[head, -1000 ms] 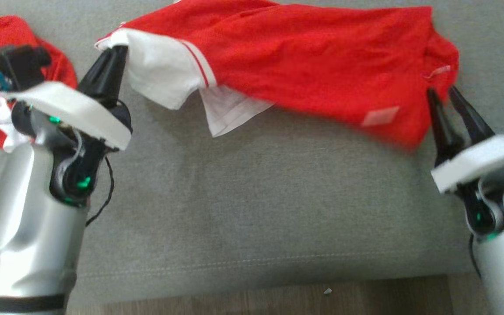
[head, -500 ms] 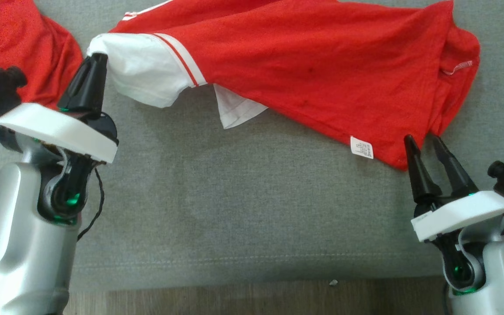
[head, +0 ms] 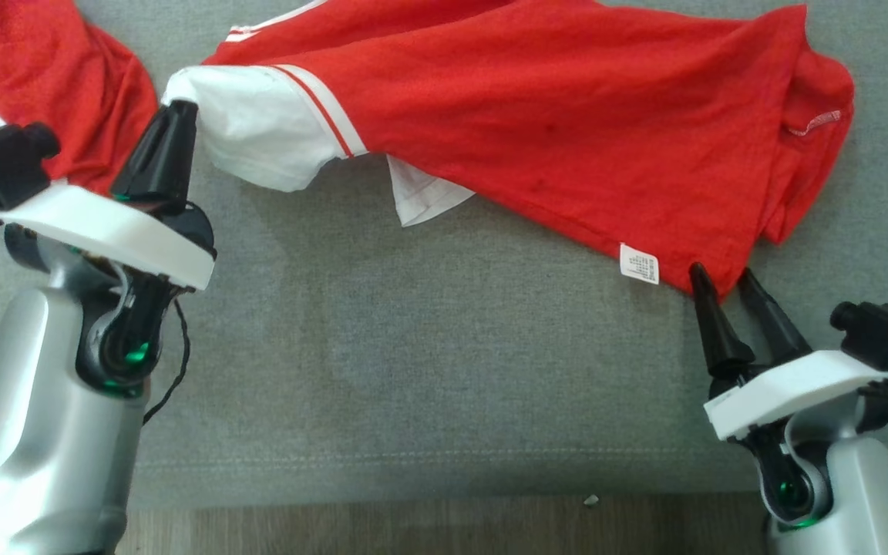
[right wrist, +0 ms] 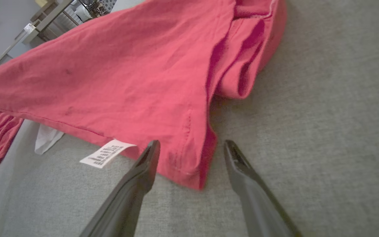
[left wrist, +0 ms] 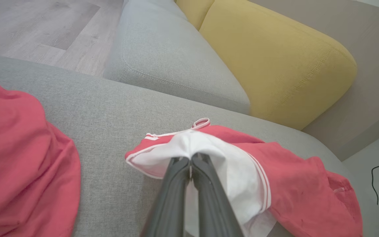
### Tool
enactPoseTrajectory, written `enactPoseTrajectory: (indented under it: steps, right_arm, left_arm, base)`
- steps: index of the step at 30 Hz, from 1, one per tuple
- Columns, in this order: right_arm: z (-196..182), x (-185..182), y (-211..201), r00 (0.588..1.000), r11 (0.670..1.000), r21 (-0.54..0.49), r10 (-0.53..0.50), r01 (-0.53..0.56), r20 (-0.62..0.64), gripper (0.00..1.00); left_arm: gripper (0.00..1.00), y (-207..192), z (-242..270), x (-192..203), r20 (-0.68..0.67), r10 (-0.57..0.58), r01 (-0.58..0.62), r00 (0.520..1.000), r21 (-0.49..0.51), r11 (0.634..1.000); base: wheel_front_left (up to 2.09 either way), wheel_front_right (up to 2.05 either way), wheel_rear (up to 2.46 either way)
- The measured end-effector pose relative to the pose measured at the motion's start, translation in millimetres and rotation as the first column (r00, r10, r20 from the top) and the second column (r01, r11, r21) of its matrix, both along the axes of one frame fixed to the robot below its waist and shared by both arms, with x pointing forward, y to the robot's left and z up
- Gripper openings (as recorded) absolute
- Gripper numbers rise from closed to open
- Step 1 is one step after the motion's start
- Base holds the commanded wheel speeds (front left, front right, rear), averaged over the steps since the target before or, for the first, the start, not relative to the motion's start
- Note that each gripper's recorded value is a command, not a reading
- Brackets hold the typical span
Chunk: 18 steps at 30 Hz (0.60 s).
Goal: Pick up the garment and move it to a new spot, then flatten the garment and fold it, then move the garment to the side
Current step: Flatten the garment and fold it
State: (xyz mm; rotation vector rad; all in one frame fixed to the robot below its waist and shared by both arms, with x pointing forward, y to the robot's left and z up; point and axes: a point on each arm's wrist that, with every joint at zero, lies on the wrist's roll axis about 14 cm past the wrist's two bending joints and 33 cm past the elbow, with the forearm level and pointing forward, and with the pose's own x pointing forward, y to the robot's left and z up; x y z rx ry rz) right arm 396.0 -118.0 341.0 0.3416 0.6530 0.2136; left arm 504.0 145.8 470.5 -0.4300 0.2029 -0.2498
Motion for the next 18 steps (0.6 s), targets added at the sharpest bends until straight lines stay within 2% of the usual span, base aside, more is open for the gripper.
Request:
enactPoseTrajectory:
  steps: [3, 4, 5, 6, 13, 18]
  right_arm:
    - [3, 1, 2, 1.0, 1.0, 0.008, -0.003, 0.003, 0.017, 0.42]
    - [4, 1, 2, 1.0, 1.0, 0.008, -0.002, 0.002, 0.019, 0.27]
    - [4, 1, 2, 1.0, 1.0, 0.008, -0.002, 0.002, 0.021, 0.05]
    - [6, 1, 2, 1.0, 1.0, 0.008, -0.003, 0.002, 0.029, 0.0]
    - [16, 5, 0, 0.997, 1.0, 0.02, -0.019, 0.017, 0.07, 0.0]
    - [39, 16, -9, 0.987, 0.999, 0.029, -0.049, 0.045, 0.153, 0.0]
  left_arm:
    - [0.0, 0, 2, 0, 0.006, 0.001, -0.001, 1.0, 0.0, 1.0]
    - [0.0, 0, 2, 0, 0.006, 0.0, 0.0, 1.0, 0.001, 1.0]
    - [0.0, -1, 2, 0, 0.006, -0.001, 0.001, 1.0, 0.001, 1.0]
    - [0.0, -1, 3, 0, 0.006, -0.001, 0.001, 1.0, 0.002, 1.0]
    - [0.0, 0, 5, -2, 0.01, 0.002, -0.002, 1.0, 0.003, 1.0]
    - [0.0, -1, 16, -2, 0.046, 0.007, -0.007, 0.999, -0.014, 1.0]
  base:
    - [0.0, 0.0, 0.0]
    - [0.0, 0.0, 0.0]
    - [0.0, 0.0, 0.0]
    - [0.0, 0.0, 0.0]
    - [0.0, 0.0, 0.0]
    - [0.0, 0.0, 0.0]
